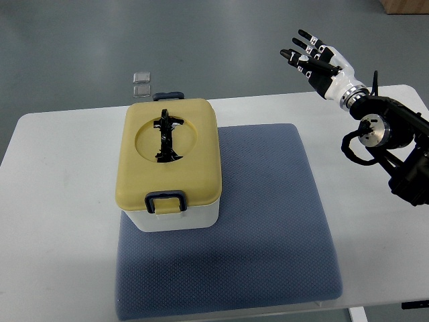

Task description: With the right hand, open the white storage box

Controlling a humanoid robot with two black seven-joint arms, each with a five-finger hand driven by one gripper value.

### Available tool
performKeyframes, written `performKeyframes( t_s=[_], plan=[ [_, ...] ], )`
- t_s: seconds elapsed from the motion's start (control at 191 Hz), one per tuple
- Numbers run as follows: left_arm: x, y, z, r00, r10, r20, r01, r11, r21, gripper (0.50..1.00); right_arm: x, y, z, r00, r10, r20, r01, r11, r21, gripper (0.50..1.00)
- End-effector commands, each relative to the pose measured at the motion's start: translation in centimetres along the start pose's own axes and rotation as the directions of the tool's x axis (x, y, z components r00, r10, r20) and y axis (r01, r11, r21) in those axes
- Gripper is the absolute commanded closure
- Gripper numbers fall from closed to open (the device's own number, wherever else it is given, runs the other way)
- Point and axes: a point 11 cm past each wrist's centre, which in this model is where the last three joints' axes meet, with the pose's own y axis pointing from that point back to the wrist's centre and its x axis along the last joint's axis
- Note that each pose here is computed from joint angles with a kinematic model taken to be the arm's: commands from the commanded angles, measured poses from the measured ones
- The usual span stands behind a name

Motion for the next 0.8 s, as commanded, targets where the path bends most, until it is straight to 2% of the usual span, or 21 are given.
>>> performKeyframes(
  t_s=[0.0,0.335,0.466,0.796],
  plan=[
    [0.0,0.0,0.0,1.000,-0.001,0.000,0.001,1.000,0.001,0.500,-0.1,0.0,0.3,1.000,-0.002,-0.002,0.002,1.000,-0.008,0.572],
    [0.0,0.0,0.0,1.000,0.000,0.000,0.000,1.000,0.000,0.500,0.3,0.2,1.8,0.997,0.023,-0.069,-0.027,0.998,-0.058,0.574],
    [0.0,0.0,0.0,1.000,-0.002,0.002,0.002,1.000,0.000,0.500,-0.5,-0.1,1.7,0.990,-0.012,-0.137,0.002,0.997,-0.079,0.574],
    [0.0,0.0,0.0,1.000,0.000,0.000,0.000,1.000,0.000,0.500,-0.8,-0.3,0.9,0.981,-0.030,-0.190,0.024,0.999,-0.035,0.574]
  ],
)
